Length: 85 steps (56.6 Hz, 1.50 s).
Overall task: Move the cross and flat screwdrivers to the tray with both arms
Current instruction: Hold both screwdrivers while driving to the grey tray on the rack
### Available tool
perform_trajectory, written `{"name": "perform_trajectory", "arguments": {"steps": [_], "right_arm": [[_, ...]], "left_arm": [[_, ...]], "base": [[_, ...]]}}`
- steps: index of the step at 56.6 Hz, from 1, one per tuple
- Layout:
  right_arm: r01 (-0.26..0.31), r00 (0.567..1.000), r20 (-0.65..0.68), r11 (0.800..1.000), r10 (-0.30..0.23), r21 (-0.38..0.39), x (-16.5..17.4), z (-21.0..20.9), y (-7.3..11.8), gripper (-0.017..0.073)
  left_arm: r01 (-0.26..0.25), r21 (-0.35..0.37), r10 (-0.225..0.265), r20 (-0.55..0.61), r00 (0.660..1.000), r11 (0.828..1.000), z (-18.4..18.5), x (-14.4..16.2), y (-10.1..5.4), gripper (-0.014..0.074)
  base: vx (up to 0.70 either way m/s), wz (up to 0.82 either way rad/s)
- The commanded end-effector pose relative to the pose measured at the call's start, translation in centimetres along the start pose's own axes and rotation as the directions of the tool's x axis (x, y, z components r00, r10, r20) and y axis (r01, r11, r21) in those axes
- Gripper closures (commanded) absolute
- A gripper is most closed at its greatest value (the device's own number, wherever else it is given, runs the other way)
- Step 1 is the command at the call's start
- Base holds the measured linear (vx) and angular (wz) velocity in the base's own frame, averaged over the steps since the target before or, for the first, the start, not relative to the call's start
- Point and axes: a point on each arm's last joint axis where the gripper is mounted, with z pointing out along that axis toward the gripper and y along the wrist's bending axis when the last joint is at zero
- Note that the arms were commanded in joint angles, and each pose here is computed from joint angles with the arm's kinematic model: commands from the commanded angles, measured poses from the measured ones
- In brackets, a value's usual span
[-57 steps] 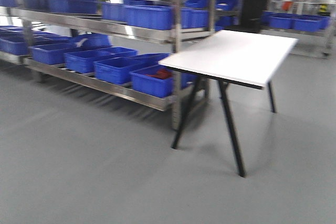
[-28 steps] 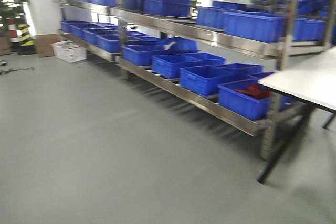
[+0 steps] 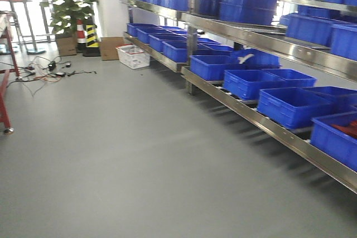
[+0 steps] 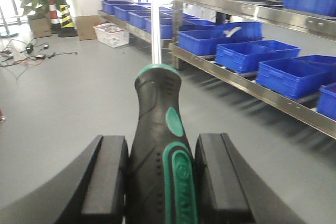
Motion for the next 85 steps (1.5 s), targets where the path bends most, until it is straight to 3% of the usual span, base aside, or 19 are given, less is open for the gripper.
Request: {"name": "perform_trajectory", "arguments": {"steps": [1, 46, 85], "right_arm": [[-0.008, 0.993, 0.117, 1.0, 0.007, 0.014, -1.45, -0.77, 0.04, 0.0567], [-0.009, 0.993, 0.115, 1.0, 0.008, 0.014, -1.45, -0.7, 0.03, 0.0567], [-0.01, 0.993, 0.115, 1.0, 0.008, 0.013, -1.45, -0.7, 0.03, 0.0567]], "left_arm": [[0.003, 0.017, -0.005, 0.122, 0.993, 1.0, -0.51, -1.61, -0.16, 0.0599], [0.003, 0.016, -0.005, 0.119, 0.993, 1.0, -0.46, -1.59, -0.16, 0.0599], [0.003, 0.016, -0.005, 0.119, 0.993, 1.0, -0.46, -1.59, -0.16, 0.0599]], "base": [[0.55, 0.31], [0.58, 0.22], [0.6, -0.06]]}}
